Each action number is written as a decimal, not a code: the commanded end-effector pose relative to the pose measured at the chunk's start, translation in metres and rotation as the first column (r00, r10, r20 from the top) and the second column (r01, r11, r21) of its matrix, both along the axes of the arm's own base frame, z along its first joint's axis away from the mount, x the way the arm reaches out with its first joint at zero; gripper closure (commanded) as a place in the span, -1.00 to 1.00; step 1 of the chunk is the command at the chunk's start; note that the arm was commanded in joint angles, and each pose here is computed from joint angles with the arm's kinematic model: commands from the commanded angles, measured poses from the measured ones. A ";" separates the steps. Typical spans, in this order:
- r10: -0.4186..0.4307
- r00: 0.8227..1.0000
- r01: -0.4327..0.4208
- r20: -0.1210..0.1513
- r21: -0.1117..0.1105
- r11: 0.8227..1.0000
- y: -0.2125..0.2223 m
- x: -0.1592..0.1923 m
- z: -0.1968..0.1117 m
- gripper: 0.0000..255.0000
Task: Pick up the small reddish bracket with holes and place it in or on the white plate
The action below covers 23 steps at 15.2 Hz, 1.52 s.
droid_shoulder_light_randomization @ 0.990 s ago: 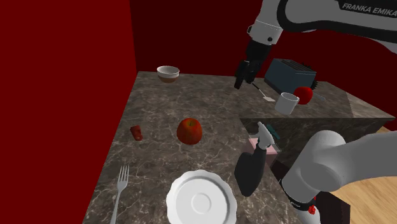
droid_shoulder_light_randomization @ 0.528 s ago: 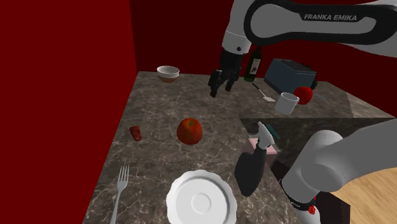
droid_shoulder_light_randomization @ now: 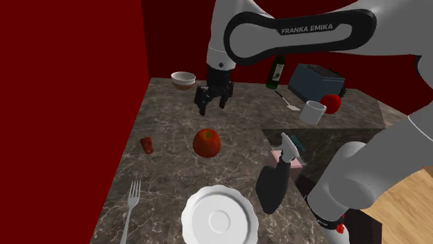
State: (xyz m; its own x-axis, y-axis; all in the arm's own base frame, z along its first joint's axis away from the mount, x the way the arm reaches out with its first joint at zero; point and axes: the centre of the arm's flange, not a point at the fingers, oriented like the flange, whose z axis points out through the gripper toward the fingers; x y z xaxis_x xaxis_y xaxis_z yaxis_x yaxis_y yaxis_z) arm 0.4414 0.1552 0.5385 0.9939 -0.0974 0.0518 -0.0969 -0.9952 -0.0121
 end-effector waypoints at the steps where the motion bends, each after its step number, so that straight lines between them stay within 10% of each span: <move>1: -0.012 1.000 0.012 -0.007 -0.002 1.000 0.018 0.018 -0.012 -1.00; 23: -0.106 0.992 0.104 -0.062 -0.028 0.994 0.172 0.169 -0.135 -1.00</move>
State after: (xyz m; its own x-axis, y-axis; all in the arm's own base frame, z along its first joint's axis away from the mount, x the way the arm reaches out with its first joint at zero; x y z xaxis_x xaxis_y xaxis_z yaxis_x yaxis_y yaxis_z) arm 0.6108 0.3275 0.4093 0.9797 -0.2003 -0.0079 -0.2001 -0.9795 0.0218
